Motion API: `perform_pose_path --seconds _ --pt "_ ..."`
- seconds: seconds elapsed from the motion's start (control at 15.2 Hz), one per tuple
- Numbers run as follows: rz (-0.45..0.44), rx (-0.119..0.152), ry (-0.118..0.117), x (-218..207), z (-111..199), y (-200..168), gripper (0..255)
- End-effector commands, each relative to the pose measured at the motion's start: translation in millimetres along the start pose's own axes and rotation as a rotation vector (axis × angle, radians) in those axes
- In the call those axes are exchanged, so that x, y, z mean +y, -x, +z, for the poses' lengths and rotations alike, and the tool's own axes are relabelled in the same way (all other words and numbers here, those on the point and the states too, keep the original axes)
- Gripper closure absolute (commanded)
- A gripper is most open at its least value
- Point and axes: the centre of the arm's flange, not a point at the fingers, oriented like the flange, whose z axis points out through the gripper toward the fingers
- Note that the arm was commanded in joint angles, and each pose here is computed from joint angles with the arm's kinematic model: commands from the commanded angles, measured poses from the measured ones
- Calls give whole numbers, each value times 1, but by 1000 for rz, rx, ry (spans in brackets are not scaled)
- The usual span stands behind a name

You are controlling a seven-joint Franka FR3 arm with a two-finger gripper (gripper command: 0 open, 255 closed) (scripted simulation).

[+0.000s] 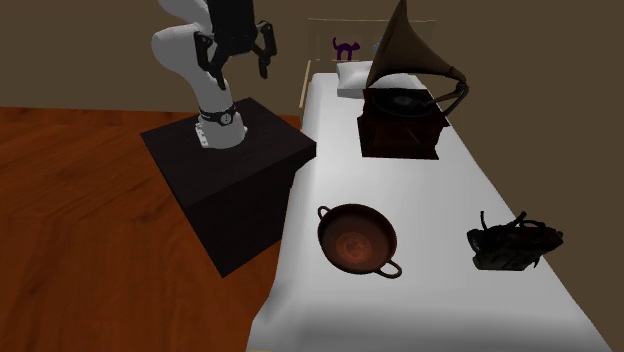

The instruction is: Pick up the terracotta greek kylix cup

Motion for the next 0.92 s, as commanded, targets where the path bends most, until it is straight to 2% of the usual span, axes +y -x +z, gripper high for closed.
perform_pose_path --seconds 0.0,0.86 --pt "-8 1 -5 1 20 -22 0" --pt "-59 -3 -39 4 131 -154 0"
